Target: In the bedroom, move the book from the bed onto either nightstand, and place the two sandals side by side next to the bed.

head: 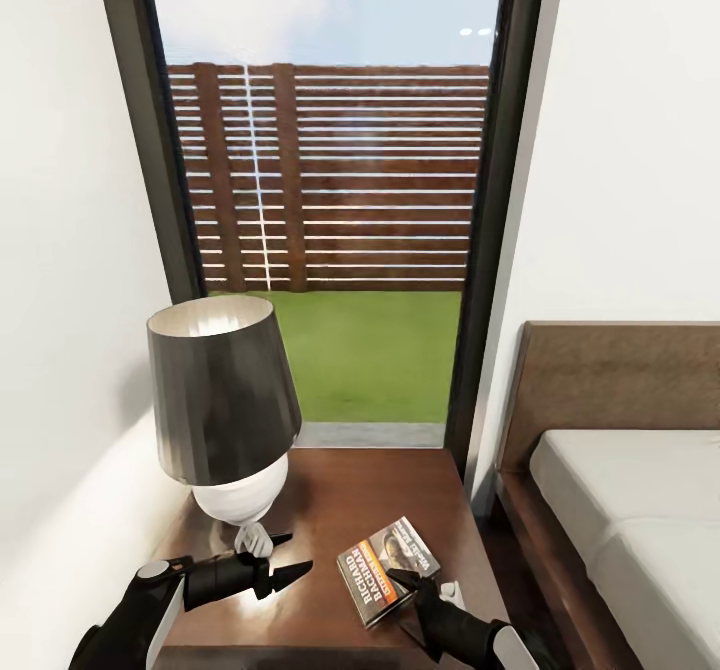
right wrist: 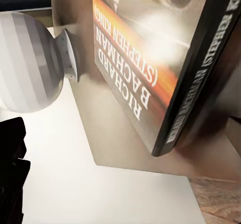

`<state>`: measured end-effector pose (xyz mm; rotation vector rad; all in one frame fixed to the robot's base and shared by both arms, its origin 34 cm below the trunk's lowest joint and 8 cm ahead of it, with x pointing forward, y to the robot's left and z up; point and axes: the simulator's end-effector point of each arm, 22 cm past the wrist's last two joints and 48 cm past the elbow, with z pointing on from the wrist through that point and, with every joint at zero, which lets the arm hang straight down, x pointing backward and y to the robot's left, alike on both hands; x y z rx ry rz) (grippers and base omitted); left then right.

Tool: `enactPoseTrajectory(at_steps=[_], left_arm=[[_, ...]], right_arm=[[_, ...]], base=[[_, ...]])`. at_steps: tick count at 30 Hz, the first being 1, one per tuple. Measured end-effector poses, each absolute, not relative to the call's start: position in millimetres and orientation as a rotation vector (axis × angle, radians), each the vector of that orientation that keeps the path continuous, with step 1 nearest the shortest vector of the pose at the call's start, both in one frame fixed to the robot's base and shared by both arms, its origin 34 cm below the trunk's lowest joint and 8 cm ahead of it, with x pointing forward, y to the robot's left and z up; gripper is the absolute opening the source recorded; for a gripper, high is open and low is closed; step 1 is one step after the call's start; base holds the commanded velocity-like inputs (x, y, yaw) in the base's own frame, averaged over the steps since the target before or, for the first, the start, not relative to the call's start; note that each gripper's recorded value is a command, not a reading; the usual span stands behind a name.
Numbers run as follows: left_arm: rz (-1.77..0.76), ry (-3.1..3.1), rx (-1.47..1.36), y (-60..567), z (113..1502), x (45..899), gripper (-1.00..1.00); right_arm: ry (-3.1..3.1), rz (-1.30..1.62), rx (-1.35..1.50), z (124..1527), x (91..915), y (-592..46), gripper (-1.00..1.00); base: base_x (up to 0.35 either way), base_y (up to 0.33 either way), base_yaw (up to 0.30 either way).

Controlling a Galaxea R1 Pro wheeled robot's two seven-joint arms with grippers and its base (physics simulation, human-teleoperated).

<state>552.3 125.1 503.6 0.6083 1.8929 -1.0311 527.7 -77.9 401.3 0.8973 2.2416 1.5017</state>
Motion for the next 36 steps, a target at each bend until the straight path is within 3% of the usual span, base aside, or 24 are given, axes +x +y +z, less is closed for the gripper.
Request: enactPoseTrajectory(at_steps=[36], left_arm=[[-1.036, 1.893, 0.609, 122.9, 571.8, 568.0, 1.0]], right_arm=[[2.243, 1.45, 0.847, 467.9, 547.9, -76.7, 1.0]], base=[[0.0, 0.0, 0.0]])
